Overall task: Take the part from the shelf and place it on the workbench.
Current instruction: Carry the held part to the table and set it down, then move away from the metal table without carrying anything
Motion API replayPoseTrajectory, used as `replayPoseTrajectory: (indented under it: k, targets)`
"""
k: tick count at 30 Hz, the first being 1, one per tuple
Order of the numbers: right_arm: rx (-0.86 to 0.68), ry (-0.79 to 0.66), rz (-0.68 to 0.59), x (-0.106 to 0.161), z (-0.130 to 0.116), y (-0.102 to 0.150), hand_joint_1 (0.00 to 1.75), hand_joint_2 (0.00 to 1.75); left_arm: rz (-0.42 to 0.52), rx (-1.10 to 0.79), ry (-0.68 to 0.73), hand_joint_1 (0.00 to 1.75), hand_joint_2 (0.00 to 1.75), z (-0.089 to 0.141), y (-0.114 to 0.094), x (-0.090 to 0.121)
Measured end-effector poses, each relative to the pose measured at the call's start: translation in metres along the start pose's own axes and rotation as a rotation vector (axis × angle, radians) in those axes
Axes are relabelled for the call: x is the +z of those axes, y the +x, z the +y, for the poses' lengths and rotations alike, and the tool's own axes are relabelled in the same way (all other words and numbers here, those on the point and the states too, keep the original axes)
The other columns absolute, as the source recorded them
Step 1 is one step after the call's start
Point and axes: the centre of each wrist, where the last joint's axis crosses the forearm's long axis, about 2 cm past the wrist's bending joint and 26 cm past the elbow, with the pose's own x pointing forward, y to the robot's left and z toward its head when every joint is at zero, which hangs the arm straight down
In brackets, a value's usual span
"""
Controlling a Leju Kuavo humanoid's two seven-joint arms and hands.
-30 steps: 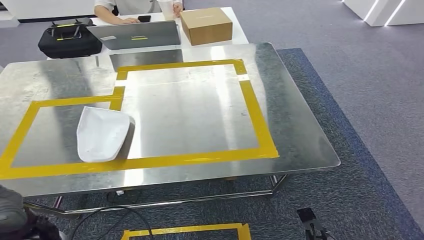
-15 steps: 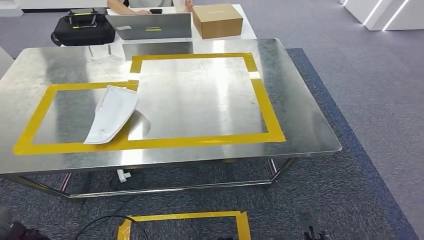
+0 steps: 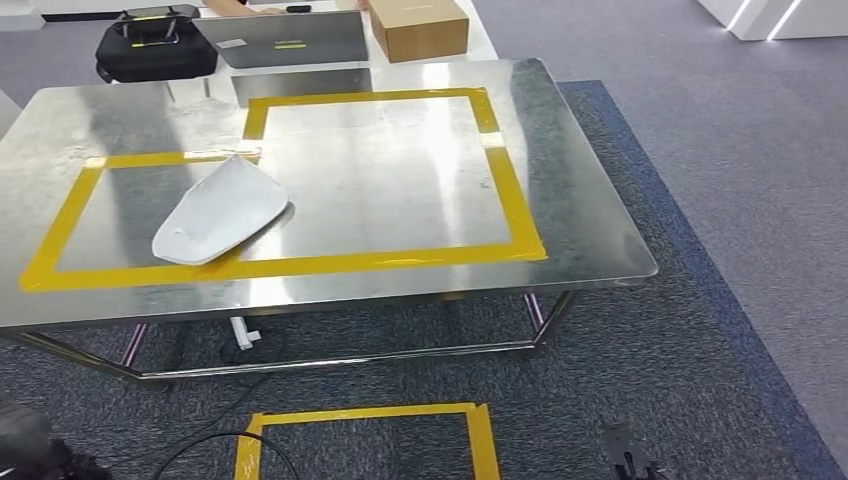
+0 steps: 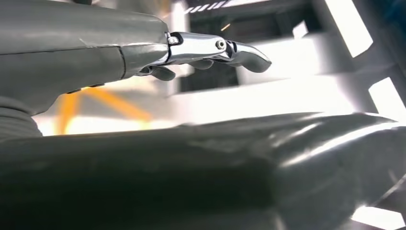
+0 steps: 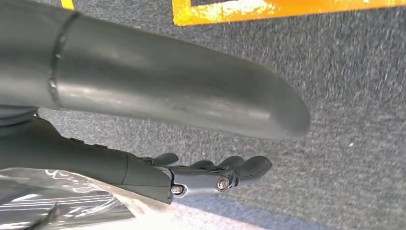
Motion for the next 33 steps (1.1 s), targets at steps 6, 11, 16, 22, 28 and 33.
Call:
replayPoseTrajectory:
  k: [6,11,16,22,28,33]
  targets:
    - [0.015,0.005,0.024,-0.002,-0.001,0.007,0.00,0.00,0.353,0.080,-0.164,0.00,0.00,-0.007,-0.078,0.020]
    - [0.035,0.010,0.068,-0.002,-0.001,0.006,0.00,0.00,0.776,0.012,-0.228,0.00,0.00,-0.005,-0.124,0.075]
    - [0.037,0.010,0.104,-0.002,-0.002,0.007,0.00,0.00,1.073,-0.004,-0.265,0.00,0.00,-0.002,-0.132,0.117]
    - [0.032,0.012,0.125,-0.003,-0.003,0.012,0.00,0.00,1.320,-0.139,-0.371,0.00,0.00,-0.006,-0.126,0.149]
    - [0.009,0.026,0.153,-0.002,-0.001,0.009,0.00,0.00,1.423,-0.228,-0.449,0.00,0.00,-0.005,-0.123,0.168]
    - [0.002,0.035,0.162,-0.002,-0.001,0.009,0.00,0.00,1.428,-0.226,-0.497,0.00,0.00,-0.008,-0.122,0.167]
